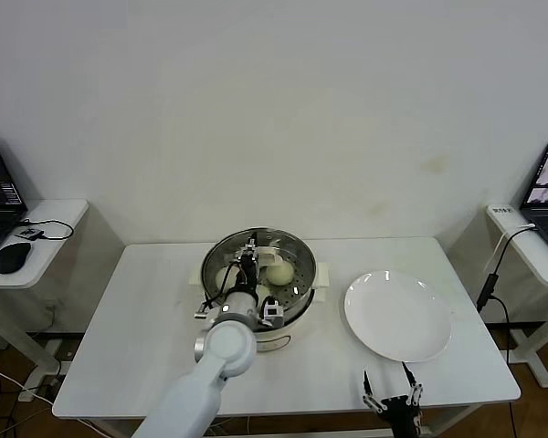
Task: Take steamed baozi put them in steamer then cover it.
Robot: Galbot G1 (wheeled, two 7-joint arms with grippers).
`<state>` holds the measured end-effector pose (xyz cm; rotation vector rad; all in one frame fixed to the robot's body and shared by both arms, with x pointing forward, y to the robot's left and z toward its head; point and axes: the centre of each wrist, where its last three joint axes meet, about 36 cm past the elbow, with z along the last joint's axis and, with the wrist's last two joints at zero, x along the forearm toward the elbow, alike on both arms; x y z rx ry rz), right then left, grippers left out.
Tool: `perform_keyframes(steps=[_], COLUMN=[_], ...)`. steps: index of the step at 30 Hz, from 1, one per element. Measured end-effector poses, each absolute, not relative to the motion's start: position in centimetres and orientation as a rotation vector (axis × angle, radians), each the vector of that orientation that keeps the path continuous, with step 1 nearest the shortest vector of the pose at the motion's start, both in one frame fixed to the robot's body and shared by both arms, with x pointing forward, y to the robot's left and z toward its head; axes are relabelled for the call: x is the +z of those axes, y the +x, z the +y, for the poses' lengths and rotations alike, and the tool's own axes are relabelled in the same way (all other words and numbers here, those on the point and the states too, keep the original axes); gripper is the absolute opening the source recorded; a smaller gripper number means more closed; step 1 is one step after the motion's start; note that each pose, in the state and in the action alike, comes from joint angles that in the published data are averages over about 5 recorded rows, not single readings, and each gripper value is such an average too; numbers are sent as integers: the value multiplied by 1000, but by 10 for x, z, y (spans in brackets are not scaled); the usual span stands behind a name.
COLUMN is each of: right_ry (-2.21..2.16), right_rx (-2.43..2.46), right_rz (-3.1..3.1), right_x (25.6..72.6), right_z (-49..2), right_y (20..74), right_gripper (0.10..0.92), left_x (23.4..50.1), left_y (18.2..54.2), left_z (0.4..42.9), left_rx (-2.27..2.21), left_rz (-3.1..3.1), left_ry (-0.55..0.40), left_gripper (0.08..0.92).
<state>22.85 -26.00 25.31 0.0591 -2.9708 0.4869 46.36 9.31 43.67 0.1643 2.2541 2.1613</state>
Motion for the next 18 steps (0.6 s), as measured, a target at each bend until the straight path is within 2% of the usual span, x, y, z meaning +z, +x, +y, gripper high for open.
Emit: perform_keyframes(steps=[6, 12, 15, 18], right_ry=[65, 60, 61, 68], right_rx=[485, 480, 475, 470], right_rz=[-2969, -2972, -2974, -2976], right_x=[253, 253, 255, 257], right_z=[-259, -260, -261, -261], right_y=[228, 227, 226, 225], right_gripper=[823, 823, 823, 823], left_x=[444, 452, 455, 454], left_y=[443, 404, 379, 355], left_z=[105, 130, 147, 168], left_rx=[2107, 1978, 1861, 1710], left_rz=[2276, 2353, 2431, 2542], left_ry=[146, 147, 155, 168], left_gripper=[570, 743, 803, 820])
